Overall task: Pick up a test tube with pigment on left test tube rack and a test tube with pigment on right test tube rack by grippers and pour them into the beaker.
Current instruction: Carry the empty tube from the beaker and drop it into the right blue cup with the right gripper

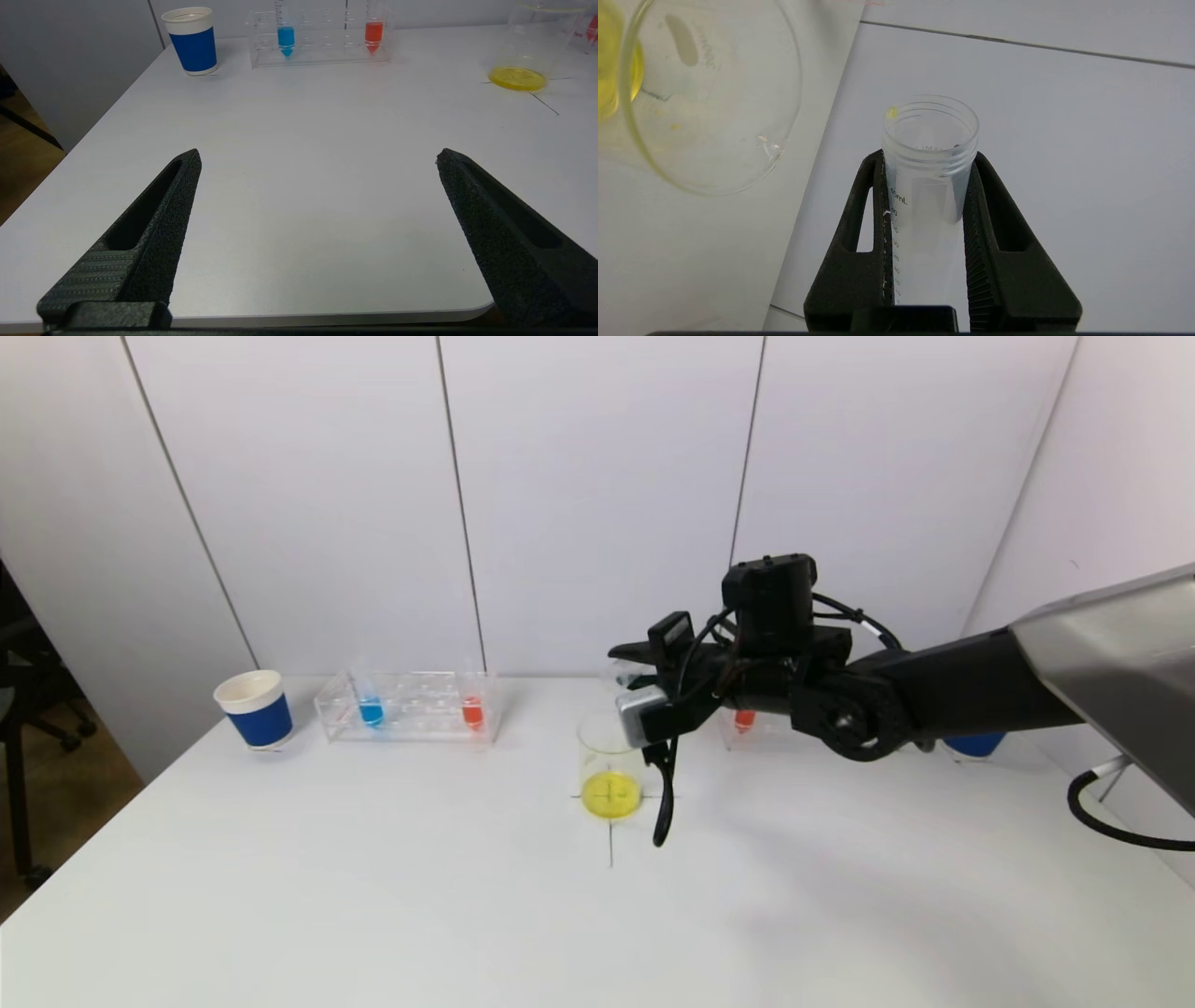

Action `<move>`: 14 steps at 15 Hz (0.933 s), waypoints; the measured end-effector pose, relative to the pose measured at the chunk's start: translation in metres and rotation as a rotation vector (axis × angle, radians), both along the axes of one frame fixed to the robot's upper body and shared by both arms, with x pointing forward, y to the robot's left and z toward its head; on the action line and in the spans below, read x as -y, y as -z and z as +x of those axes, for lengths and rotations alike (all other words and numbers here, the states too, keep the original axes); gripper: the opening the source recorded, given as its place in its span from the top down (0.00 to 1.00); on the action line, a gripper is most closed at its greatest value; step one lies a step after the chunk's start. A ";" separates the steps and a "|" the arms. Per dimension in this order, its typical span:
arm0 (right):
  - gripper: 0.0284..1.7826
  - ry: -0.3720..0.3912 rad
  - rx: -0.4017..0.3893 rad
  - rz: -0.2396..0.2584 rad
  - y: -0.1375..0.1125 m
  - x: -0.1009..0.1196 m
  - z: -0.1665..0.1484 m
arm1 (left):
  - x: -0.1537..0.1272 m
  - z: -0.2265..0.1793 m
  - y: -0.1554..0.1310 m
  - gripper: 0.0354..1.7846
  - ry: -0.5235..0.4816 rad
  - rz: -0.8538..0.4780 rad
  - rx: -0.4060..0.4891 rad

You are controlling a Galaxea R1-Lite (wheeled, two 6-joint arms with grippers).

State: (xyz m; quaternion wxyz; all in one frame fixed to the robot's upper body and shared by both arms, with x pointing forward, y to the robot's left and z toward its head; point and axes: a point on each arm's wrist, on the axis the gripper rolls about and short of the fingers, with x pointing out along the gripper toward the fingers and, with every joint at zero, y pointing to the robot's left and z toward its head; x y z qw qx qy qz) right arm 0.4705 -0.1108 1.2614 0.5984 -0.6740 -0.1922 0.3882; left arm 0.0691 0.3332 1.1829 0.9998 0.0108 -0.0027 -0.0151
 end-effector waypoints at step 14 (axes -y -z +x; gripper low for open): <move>0.74 0.283 -0.279 0.621 -0.074 0.038 -0.007 | 0.000 0.000 0.000 0.01 0.000 0.000 0.000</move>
